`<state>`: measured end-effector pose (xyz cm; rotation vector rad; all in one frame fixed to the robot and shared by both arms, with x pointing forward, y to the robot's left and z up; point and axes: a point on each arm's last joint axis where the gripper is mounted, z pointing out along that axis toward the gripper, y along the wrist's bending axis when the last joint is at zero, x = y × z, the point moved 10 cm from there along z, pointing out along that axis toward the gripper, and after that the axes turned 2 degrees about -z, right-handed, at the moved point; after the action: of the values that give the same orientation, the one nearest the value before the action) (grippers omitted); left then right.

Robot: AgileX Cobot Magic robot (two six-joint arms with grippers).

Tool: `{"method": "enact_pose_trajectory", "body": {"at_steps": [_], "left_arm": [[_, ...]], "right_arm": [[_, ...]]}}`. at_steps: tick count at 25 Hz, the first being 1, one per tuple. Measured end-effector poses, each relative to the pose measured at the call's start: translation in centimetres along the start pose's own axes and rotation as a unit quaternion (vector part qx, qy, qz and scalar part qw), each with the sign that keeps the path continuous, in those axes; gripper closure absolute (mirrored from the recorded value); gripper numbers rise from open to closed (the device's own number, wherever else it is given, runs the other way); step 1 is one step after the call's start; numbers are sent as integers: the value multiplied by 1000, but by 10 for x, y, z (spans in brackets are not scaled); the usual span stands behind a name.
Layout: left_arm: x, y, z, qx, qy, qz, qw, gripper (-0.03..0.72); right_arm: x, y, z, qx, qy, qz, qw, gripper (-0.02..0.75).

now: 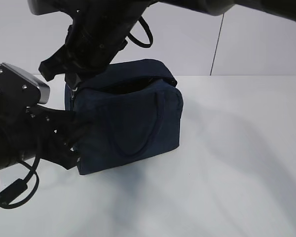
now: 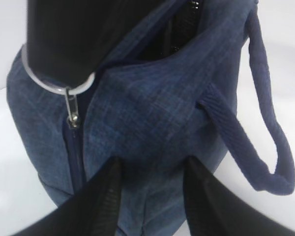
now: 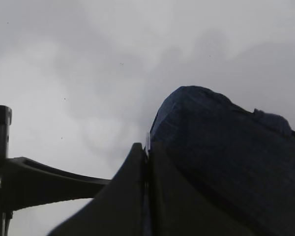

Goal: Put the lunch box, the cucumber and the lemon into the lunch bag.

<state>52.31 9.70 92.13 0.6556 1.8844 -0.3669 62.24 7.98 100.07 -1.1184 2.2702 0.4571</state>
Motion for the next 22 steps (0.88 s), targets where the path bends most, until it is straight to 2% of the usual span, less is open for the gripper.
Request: {"method": "enact_pose_trajectory", "body": {"at_steps": [5,10,12,22], "left_arm": [[6,0,6,0,3,1,1000,427],[4,0,9,-1,-9,1,1000,607],[5,0,10,-1,-8,1,1000,654],[-4,0,9,-2,-31,3,1000,670]], "right_arm": [[0,1,0,-1,0,1,1000,718],[1,0,0,-1,2,2,1000,718],[1,0,0,-2,4,3,1000,718],[4,-18,-19,0,25,36,999,718]]}}
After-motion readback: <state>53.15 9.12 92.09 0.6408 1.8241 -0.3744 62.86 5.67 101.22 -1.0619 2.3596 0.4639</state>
